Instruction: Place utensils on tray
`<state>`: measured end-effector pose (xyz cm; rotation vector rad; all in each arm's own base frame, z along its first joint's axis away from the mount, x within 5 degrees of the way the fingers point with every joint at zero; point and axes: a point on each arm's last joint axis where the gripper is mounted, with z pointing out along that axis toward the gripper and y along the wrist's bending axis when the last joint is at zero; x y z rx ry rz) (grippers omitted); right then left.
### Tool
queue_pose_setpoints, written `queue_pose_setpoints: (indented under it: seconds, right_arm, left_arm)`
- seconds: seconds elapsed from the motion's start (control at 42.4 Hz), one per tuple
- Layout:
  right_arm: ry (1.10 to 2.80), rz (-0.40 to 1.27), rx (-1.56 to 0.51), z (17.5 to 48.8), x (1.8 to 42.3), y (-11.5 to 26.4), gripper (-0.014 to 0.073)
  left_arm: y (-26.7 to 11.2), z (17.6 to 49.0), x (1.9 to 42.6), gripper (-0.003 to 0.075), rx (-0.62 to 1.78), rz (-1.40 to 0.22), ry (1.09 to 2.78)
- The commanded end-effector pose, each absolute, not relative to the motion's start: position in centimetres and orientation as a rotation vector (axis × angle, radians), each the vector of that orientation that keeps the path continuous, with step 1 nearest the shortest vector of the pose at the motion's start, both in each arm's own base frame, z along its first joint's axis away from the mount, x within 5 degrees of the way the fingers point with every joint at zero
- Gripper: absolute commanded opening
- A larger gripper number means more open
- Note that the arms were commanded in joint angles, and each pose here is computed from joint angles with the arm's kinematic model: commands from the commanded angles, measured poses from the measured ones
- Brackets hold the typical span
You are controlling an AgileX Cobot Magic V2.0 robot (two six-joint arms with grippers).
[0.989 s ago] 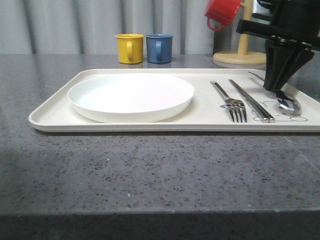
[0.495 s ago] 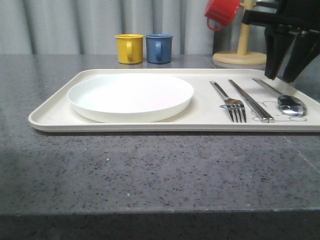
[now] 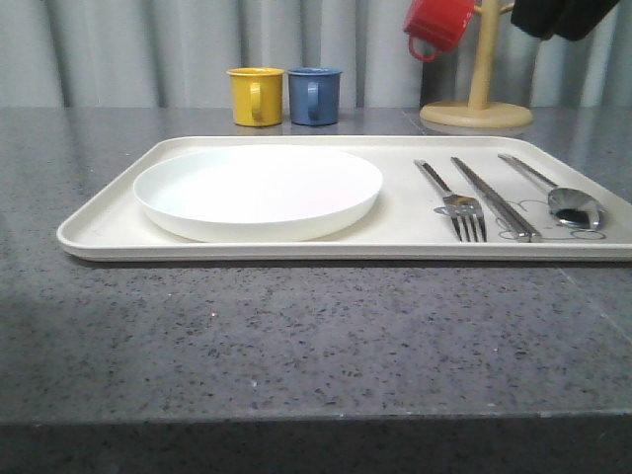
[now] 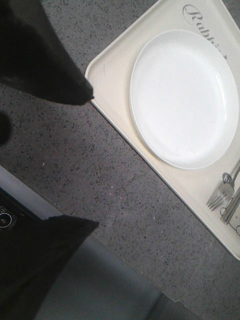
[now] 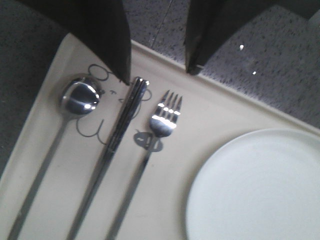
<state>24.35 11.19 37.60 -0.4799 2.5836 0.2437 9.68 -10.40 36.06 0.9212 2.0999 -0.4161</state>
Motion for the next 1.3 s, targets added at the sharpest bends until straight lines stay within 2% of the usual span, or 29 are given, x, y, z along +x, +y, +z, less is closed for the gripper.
queue_pose_setpoints:
  seconds: [0.0,0.165,0.589,0.801,1.06,1.131,1.272]
  right_arm:
    - [2.397,0.260,-0.573,39.7,21.6,11.1,0.0304]
    - [2.276,0.303,-0.599,39.7,17.4,9.9,0.0304]
    - [2.070,0.299,-0.545,37.7,7.8,4.3,0.0304]
    - [1.995,0.298,-0.527,37.3,5.5,3.0,0.0304]
    - [1.973,0.274,-0.524,37.4,5.3,2.7,0.0301]
    - [1.971,0.274,-0.524,37.4,5.3,2.7,0.0264]
    - [1.963,0.276,-0.522,37.5,5.4,2.7,0.0079]
  left_arm:
    - [-10.6,37.4,9.7,0.0471,0.883,-0.462,2.015]
    - [-10.6,37.4,9.7,0.0471,0.883,-0.462,2.015]
    - [-10.6,37.4,9.7,0.0471,0.883,-0.462,2.015]
    - [-10.6,37.4,9.7,0.0471,0.883,-0.462,2.015]
    - [-10.7,37.4,9.7,0.0462,0.882,-0.464,2.015]
    - [-10.7,37.4,9.7,0.0424,0.882,-0.464,2.015]
    - [-10.7,37.4,9.7,0.0293,0.882,-0.464,2.015]
